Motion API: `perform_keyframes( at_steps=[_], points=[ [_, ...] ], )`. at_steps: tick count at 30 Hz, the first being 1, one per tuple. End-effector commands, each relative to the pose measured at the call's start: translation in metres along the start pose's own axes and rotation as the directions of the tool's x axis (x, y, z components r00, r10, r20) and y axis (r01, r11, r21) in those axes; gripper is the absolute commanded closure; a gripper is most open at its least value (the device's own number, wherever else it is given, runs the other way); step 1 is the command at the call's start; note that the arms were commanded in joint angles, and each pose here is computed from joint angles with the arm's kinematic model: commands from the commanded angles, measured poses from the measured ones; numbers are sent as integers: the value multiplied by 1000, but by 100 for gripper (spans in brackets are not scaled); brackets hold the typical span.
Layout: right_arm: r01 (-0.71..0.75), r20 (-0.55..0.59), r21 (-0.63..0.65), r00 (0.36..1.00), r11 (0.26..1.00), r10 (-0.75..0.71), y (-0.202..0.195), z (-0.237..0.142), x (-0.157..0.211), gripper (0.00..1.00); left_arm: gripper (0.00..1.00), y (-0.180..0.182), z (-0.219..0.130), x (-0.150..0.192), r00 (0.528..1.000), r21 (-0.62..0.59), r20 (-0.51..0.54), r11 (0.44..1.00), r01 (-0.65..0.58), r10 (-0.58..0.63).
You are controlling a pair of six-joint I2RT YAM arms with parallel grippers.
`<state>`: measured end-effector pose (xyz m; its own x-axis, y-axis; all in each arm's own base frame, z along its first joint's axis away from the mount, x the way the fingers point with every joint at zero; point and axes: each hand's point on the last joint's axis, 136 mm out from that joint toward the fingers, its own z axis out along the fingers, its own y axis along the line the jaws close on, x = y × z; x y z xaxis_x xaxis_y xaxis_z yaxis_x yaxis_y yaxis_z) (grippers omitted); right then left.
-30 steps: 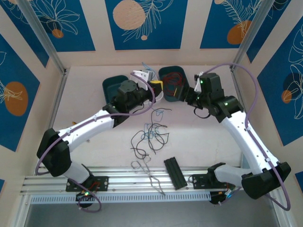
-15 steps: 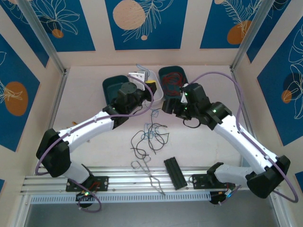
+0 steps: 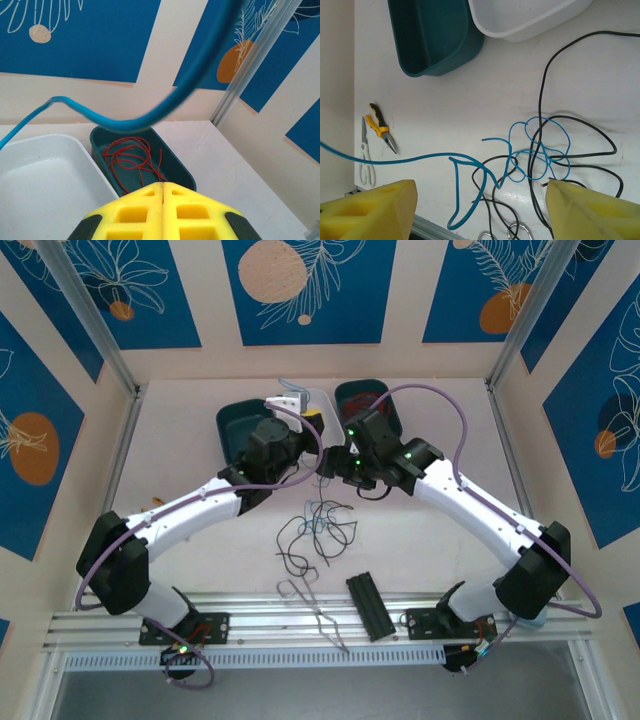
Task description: Untangle the cables
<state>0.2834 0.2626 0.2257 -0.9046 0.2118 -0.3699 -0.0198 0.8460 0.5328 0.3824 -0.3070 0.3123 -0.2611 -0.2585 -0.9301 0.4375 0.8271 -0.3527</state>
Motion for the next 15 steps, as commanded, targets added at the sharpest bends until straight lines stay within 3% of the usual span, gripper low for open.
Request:
perform_keyframes(
  at_steps=[1, 15],
  points=[
    [-19, 3, 21, 1000, 1000, 19, 1, 0, -2, 32, 100, 7, -2, -14, 998, -27, 61, 1000, -1, 2],
    [-47, 24, 136, 999, 990, 44, -25, 12, -2, 41, 100, 8, -4, -15, 997, -29, 81, 1000, 5, -3]
  ],
)
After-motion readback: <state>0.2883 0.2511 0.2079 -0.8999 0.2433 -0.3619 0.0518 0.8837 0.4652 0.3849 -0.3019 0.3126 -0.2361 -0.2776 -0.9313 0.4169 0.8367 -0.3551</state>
